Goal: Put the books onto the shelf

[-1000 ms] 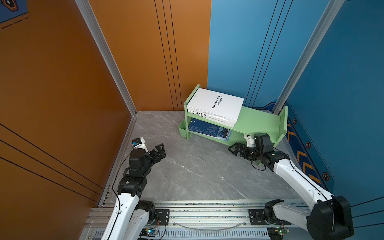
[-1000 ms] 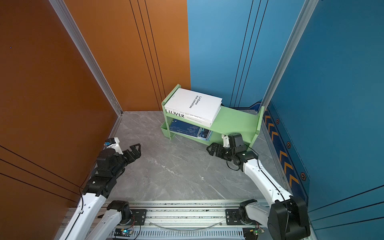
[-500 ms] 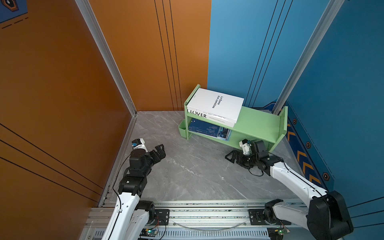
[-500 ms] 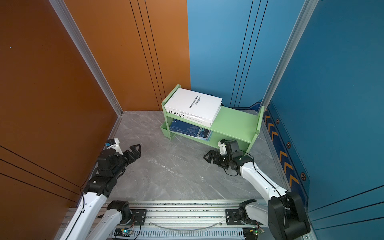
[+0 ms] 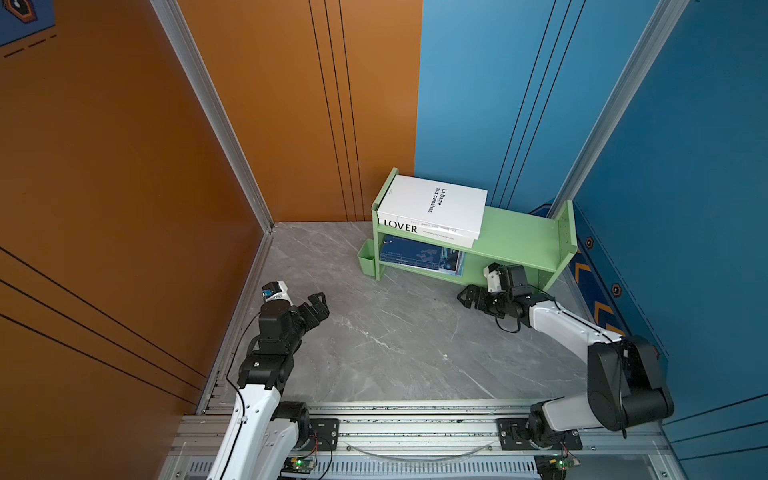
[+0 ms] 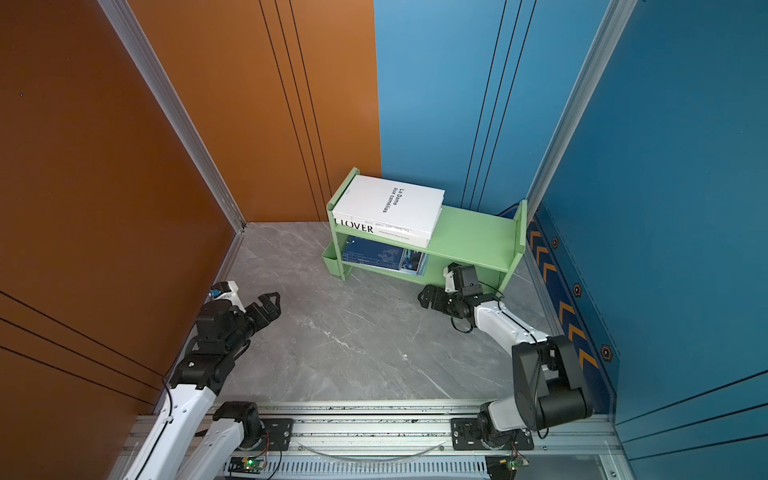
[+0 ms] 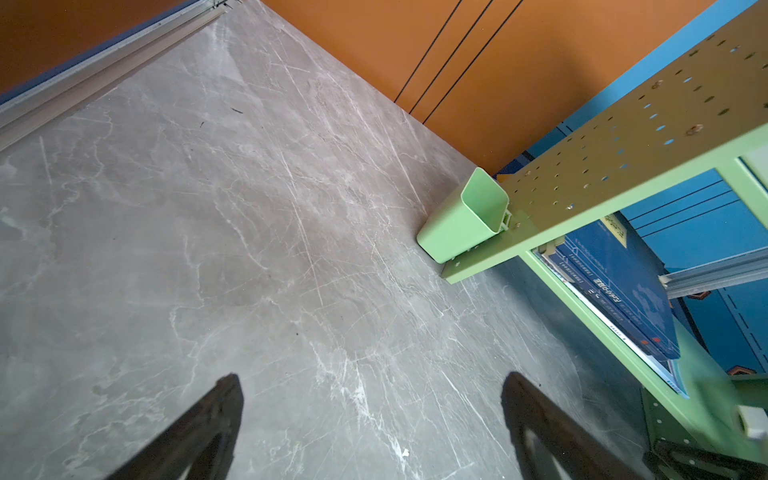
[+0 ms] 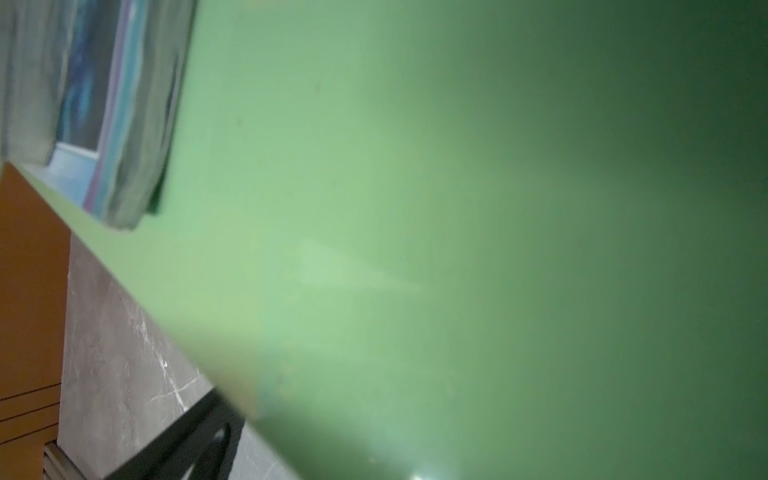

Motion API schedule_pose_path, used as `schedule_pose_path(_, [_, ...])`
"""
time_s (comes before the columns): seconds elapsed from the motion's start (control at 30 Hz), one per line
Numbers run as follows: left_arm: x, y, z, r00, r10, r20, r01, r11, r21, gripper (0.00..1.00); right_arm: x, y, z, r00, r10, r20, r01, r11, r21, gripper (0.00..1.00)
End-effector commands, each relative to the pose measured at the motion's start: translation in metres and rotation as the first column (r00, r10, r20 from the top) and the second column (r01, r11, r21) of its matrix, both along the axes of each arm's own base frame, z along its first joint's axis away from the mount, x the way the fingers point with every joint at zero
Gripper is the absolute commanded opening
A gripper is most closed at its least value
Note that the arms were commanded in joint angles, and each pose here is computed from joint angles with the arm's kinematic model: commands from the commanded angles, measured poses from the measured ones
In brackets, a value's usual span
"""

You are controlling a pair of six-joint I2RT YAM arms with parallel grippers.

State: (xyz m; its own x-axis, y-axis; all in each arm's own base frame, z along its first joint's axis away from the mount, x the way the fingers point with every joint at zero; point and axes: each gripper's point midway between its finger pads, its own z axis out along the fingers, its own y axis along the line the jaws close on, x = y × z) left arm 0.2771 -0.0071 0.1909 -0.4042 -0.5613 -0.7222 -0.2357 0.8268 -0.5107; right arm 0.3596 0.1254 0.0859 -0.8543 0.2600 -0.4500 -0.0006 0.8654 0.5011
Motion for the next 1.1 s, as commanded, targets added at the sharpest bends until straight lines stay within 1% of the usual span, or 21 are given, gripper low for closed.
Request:
schedule_pose_path(0.0, [-0.002, 0.003, -0.011, 1.000, 0.007, -0.024, -0.007, 1.000, -0.009, 0.98, 0.041, 0.001, 0.027, 0.992, 0.006, 0.125, -0.008, 1.000, 0.015, 0.98])
schedule_pose_path(0.13, [0.000, 0.011, -0.016, 0.999, 0.044, -0.027, -0.044, 0.999, -0.008, 0.98, 0.056, 0.002, 0.025, 0.993, 0.003, 0.122, -0.004, 1.000, 0.015, 0.98])
schedule_pose_path(0.2, [0.001, 0.017, -0.018, 0.997, 0.072, -0.029, -0.072, 0.997, 0.005, 0.98, 0.054, 0.003, 0.021, 0.994, 0.000, 0.105, -0.002, 1.000, 0.017, 0.99])
schedule_pose_path(0.27, [0.001, 0.029, -0.019, 0.990, 0.134, -0.032, -0.133, 0.990, 0.036, 0.98, 0.045, 0.007, 0.018, 0.995, 0.011, 0.098, -0.012, 1.000, 0.006, 1.00])
schedule_pose_path(0.37, [0.001, 0.052, -0.014, 0.971, 0.237, -0.007, -0.235, 0.965, 0.117, 0.98, 0.023, 0.009, 0.014, 0.996, 0.022, 0.086, -0.018, 0.999, -0.043, 1.00])
schedule_pose_path(0.43, [0.001, 0.062, -0.013, 0.963, 0.269, -0.002, -0.264, 0.947, 0.185, 0.98, 0.008, 0.012, 0.015, 0.995, 0.030, 0.096, -0.023, 0.997, -0.075, 1.00])
schedule_pose_path(0.57, [-0.002, 0.085, -0.019, 0.936, 0.350, -0.027, -0.323, 0.889, 0.325, 0.98, -0.022, 0.004, 0.023, 0.991, 0.023, 0.128, -0.004, 0.989, -0.148, 1.00])
schedule_pose_path(0.7, [0.008, 0.092, -0.028, 0.929, 0.366, 0.062, -0.362, 0.858, 0.364, 0.98, -0.040, -0.016, 0.037, 0.983, -0.004, 0.185, 0.043, 0.977, -0.207, 1.00])
schedule_pose_path(0.8, [0.014, 0.097, -0.030, 0.917, 0.367, 0.159, -0.400, 0.827, 0.395, 0.98, -0.048, -0.038, 0.046, 0.973, -0.048, 0.227, 0.107, 0.962, -0.251, 1.00])
schedule_pose_path(0.9, [0.019, 0.099, -0.039, 0.917, 0.355, 0.180, -0.398, 0.803, 0.444, 0.98, -0.054, -0.068, 0.045, 0.954, -0.131, 0.271, 0.215, 0.926, -0.309, 1.00])
schedule_pose_path(0.97, [0.027, 0.097, -0.049, 0.929, 0.332, 0.161, -0.368, 0.799, 0.476, 0.98, -0.059, -0.098, 0.041, 0.923, -0.217, 0.318, 0.329, 0.873, -0.359, 1.00])
schedule_pose_path(1.07, [0.043, 0.090, -0.064, 0.949, 0.288, 0.129, -0.313, 0.799, 0.514, 0.98, -0.065, -0.130, 0.038, 0.880, -0.316, 0.355, 0.440, 0.822, -0.360, 1.00])
